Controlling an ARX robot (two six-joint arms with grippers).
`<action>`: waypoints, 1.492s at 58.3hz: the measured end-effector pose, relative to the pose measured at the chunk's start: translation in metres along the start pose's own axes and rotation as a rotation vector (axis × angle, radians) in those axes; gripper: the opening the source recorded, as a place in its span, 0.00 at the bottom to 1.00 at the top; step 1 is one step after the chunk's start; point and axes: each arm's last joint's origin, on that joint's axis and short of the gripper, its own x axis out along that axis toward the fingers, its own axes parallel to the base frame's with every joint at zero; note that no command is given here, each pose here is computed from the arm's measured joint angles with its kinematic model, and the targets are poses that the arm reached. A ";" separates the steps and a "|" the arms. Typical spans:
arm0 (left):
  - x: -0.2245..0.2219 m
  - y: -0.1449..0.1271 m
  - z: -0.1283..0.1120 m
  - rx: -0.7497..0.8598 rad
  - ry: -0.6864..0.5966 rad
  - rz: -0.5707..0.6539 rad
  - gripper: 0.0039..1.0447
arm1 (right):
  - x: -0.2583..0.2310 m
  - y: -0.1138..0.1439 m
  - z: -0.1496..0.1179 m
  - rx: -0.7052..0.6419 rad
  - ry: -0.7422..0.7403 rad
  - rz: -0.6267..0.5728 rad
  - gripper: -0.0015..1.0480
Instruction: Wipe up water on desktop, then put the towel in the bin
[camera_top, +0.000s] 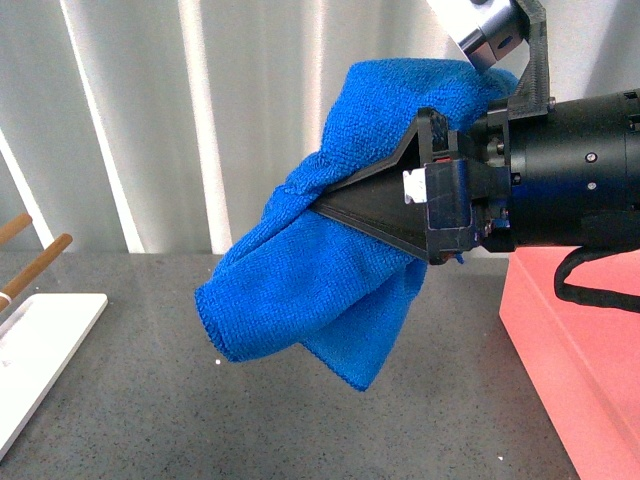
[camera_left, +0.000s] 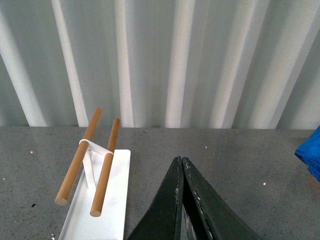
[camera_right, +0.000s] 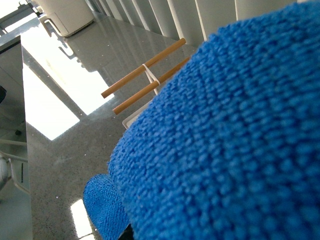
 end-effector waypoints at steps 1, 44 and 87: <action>-0.001 0.000 -0.001 0.000 0.008 0.000 0.03 | 0.000 0.000 0.000 0.000 0.001 0.000 0.08; -0.009 0.000 -0.002 0.000 0.002 -0.001 0.56 | 0.020 -0.017 -0.016 0.000 0.186 -0.149 0.08; -0.009 0.000 -0.002 0.002 0.002 -0.001 0.94 | 0.089 -0.121 -0.095 0.130 0.719 -0.450 0.08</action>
